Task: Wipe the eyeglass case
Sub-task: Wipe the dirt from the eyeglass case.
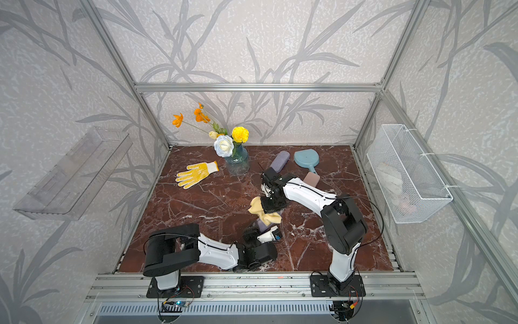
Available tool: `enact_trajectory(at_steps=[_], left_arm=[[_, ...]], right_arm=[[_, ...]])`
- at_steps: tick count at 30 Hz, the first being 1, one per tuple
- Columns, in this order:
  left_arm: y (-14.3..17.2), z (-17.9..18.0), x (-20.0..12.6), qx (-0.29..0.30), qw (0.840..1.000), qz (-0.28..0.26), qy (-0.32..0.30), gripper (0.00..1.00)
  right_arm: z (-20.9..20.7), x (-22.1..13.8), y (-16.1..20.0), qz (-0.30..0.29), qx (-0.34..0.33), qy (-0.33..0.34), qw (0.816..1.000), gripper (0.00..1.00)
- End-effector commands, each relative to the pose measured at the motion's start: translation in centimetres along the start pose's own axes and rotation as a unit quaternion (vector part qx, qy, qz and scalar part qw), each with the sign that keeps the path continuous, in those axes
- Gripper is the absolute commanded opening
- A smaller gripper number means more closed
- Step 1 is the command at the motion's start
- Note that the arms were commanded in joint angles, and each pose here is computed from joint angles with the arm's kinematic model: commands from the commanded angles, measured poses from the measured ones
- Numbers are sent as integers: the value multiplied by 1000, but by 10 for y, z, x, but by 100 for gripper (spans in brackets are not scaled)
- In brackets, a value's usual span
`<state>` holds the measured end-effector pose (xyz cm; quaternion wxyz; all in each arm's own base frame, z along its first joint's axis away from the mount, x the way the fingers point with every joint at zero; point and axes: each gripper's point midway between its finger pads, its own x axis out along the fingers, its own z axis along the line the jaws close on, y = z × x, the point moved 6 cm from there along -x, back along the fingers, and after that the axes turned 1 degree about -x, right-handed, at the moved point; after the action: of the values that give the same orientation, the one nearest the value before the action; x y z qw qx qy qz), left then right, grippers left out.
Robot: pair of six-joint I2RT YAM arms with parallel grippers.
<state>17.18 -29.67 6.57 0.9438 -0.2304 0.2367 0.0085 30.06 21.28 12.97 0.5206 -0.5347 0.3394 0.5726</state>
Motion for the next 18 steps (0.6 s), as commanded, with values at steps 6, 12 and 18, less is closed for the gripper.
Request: enact_trajectory(at_steps=[6, 12, 18], left_arm=[[24, -1, 4, 2, 989, 24, 145, 22], [24, 8, 11, -61, 950, 61, 300, 19], [30, 10, 27, -110, 929, 98, 340, 15]], right_arm=[[-48, -23, -6, -49, -50, 162, 984, 0], [-20, 12, -9, 18, -137, 129, 982, 0], [-10, 51, 8, 82, -162, 78, 980, 0]])
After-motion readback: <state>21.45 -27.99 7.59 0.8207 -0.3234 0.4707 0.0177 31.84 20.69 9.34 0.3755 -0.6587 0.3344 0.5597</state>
